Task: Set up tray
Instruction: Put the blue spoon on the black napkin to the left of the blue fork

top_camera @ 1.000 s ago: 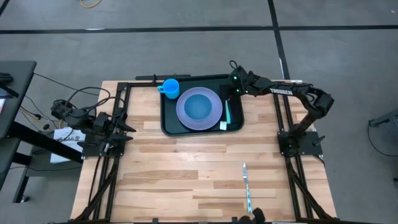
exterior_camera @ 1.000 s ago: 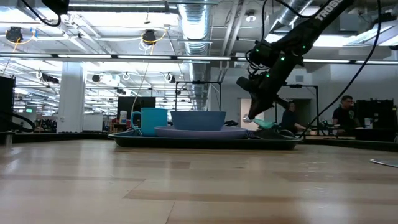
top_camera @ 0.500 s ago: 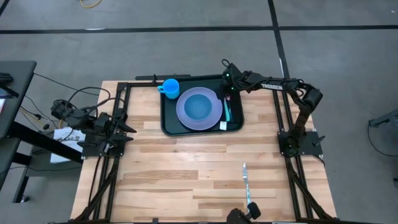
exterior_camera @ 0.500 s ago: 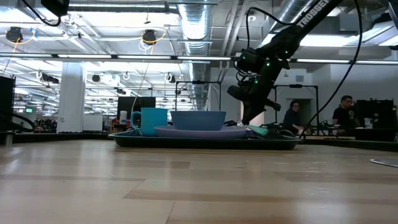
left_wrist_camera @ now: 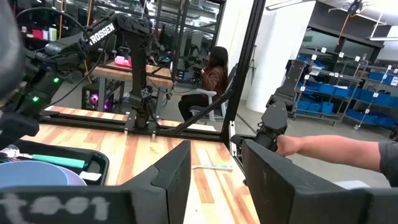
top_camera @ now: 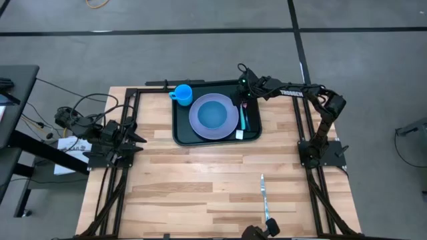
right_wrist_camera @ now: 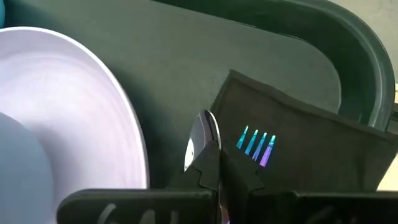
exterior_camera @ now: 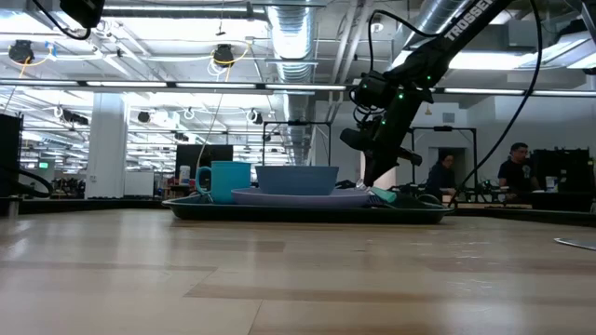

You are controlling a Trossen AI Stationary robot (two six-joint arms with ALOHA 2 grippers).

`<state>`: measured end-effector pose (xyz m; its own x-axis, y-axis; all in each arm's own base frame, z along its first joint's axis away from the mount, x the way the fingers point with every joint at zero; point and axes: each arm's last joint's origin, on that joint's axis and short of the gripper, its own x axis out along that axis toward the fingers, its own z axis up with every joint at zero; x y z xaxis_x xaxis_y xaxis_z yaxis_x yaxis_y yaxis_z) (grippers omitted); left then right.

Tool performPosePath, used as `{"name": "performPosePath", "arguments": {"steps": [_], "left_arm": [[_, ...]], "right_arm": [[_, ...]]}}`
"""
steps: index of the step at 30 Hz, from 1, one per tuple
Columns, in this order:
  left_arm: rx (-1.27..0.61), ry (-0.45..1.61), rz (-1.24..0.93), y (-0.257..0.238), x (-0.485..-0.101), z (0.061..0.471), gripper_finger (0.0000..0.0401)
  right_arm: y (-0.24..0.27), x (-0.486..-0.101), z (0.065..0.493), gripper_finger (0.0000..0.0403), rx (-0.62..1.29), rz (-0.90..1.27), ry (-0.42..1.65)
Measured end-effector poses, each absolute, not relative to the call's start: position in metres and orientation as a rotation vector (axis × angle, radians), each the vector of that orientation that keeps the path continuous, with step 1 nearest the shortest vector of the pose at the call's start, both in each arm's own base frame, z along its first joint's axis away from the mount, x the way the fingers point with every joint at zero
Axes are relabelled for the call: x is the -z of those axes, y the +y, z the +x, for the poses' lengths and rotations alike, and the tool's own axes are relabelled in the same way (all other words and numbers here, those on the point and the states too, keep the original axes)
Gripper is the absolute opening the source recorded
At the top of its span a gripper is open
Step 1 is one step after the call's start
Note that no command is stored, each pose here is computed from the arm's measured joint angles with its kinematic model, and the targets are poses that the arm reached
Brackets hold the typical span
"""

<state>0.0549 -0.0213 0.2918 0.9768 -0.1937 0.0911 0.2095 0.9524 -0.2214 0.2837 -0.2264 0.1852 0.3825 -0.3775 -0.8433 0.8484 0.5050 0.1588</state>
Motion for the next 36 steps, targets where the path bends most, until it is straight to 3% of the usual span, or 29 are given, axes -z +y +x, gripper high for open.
{"name": "performPosePath", "arguments": {"steps": [36], "left_arm": [[0.205, -0.068, -0.232, -0.021, -0.292, 0.055, 0.0132]], "right_arm": [[-0.214, -0.179, 0.291, 0.0000, 0.861, 0.627, 0.831]]}}
